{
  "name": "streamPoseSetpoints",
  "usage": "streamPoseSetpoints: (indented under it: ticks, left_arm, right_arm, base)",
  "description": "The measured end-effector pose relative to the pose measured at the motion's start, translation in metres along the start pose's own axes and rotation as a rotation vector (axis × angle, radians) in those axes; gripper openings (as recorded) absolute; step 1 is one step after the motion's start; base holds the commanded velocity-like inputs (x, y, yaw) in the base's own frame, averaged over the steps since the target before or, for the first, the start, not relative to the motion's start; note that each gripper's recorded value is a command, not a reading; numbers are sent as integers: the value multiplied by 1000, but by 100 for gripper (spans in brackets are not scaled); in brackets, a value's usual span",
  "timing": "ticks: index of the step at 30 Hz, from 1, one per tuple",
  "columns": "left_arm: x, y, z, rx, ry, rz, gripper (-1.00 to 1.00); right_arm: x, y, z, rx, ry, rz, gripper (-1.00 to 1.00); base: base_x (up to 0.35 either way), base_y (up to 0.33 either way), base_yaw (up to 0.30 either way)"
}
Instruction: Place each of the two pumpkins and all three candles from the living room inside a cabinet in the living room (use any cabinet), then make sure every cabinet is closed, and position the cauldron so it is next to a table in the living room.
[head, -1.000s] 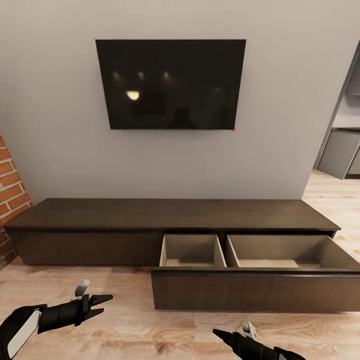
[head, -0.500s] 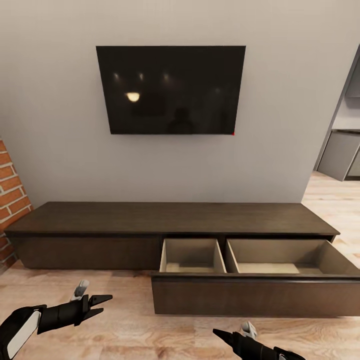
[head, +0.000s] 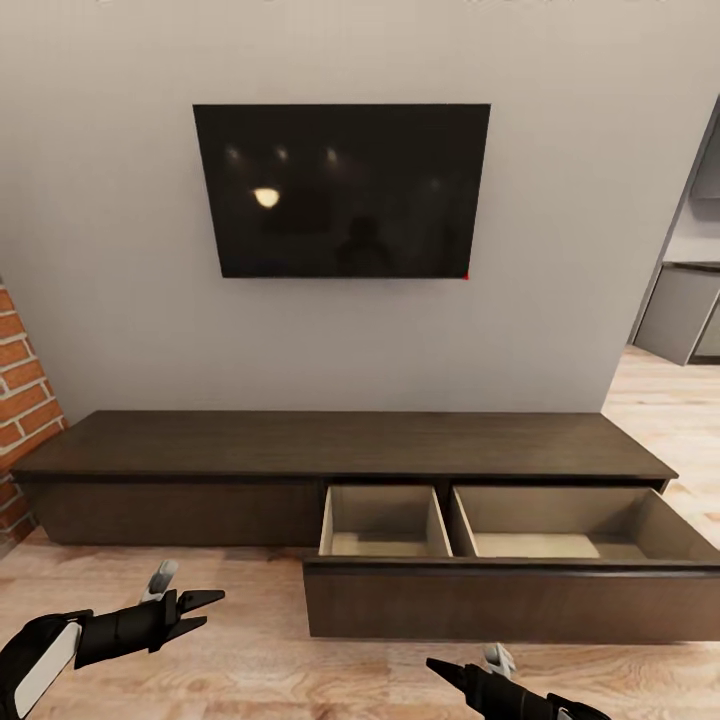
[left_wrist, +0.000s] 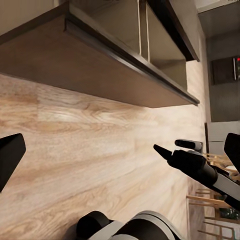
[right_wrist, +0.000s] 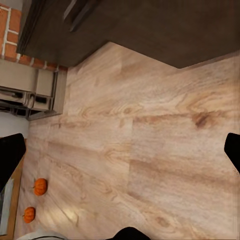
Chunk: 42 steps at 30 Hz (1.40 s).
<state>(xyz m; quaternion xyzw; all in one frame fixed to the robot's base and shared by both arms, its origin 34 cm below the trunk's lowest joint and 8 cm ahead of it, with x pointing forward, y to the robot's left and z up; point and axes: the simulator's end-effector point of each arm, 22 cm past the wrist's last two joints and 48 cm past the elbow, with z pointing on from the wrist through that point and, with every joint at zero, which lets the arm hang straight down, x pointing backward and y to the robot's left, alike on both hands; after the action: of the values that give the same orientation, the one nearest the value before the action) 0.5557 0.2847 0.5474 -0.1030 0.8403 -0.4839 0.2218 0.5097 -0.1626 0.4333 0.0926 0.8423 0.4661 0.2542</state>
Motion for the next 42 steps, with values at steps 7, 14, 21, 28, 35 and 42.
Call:
streamPoseSetpoints:
  ticks: [7, 14, 21, 28, 35, 42]
  left_arm:
    - [-3, -6, -6, -12, 2, -19, 100]
    - [-8, 3, -13, -98, 1, -33, 100]
    - [-15, 6, -22, -170, -5, -36, 100]
    - [-21, -3, -27, -177, -6, -40, 100]
    - [-26, -14, -32, -178, -6, -46, 100]
    - [-32, -26, -37, -178, -6, -46, 100]
  right_arm:
    - [-10, 12, -5, 2, -11, -17, 100]
    - [-19, 14, -10, 48, -16, -18, 100]
    - [-23, 19, -9, 100, -11, -18, 100]
    - [-31, 27, -12, 121, -19, -29, 100]
    - [-39, 32, -18, 153, -26, -41, 100]
    - [-46, 43, -23, 156, -28, -43, 100]
  base:
    - [0, 0, 0]
    - [0, 0, 45]
    - [-5, 1, 239]
    - [-238, 78, 272]
    - [-307, 110, 274]
    - [-265, 71, 274]
